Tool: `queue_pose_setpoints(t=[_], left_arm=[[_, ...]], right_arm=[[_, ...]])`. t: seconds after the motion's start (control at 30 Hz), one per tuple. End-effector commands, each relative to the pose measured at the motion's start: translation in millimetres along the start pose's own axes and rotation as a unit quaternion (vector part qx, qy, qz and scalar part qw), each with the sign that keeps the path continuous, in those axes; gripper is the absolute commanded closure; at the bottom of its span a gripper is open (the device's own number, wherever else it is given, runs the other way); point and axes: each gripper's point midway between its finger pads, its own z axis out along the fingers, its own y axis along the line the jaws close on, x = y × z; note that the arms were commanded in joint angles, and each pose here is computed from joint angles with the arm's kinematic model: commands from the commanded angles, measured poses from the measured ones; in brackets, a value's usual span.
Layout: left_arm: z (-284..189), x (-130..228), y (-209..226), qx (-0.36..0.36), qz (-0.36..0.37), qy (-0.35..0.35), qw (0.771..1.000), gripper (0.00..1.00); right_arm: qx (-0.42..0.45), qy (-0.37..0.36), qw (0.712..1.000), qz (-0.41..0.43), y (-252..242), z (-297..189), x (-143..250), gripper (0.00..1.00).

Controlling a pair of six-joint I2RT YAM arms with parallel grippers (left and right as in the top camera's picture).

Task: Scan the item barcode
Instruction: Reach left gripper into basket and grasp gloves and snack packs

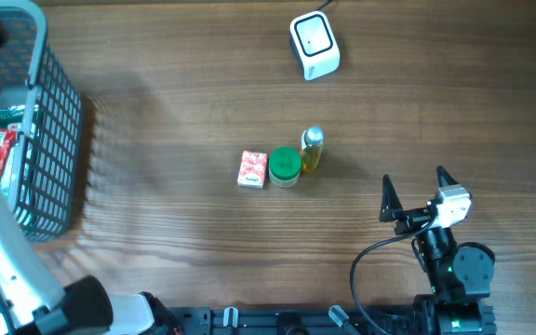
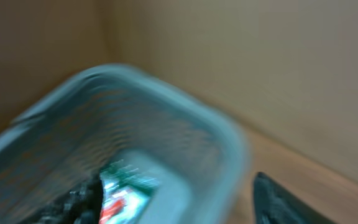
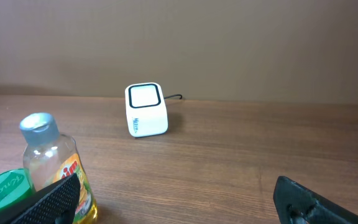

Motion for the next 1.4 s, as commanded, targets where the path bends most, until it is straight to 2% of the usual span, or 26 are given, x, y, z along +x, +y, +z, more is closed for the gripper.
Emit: queue_pose_setpoints(t=[0.0,0.07,0.1,0.23,0.33,0.43,0.57,0.67,1.0,1.23,1.37], left_arm=[[24.2,19.4,72.2,-0.073,0.038,0.050,0.995,0.28],[42.9,41.8,108.3,-0.101,0.052,0.096,0.989,0.26],[50.7,51.7,118.6,-0.107,0.047,0.112,0.987,0.21],[90.4,112.4,147.1,-0.103,0.092,0.205,0.969,0.16],[117.5,160.0,149.3,-0.079,0.115,0.263,0.955,0.12],[140.4,204.8,149.7,-0.054,0.140,0.307,0.940,0.01],[167.1,266.6,144.7,0.003,0.179,0.364,0.914,0.00],[181.2,292.4,149.7,0.014,0.184,0.388,0.903,0.00],[197.4,321.7,165.4,0.021,0.159,0.406,0.900,0.00],[200.6,322.6,157.6,0.046,0.147,0.397,0.905,0.00],[200.3,323.9,158.6,0.055,0.165,0.397,0.901,0.00]], right_arm=[[0.003,-0.003,1.000,-0.002,-1.5,-0.1,-0.9,0.00],[0.003,-0.003,1.000,-0.002,-1.5,-0.1,-0.9,0.00],[0.003,-0.003,1.000,-0.002,-1.5,-0.1,-0.9,0.00],[0.003,-0.003,1.000,-0.002,-1.5,-0.1,-0.9,0.00],[0.003,-0.003,1.000,-0.002,-1.5,-0.1,-0.9,0.00],[0.003,-0.003,1.000,-0.002,-1.5,-0.1,-0.9,0.00],[0.003,-0.003,1.000,-0.002,-1.5,-0.1,-0.9,0.01],[0.003,-0.003,1.000,-0.002,-1.5,-0.1,-0.9,0.00],[0.003,-0.003,1.000,-0.002,-1.5,-0.1,-0.9,0.00],[0.003,-0.003,1.000,-0.002,-1.5,-0.1,-0.9,0.00],[0.003,-0.003,1.000,-0.002,-1.5,-0.1,-0.9,0.00]])
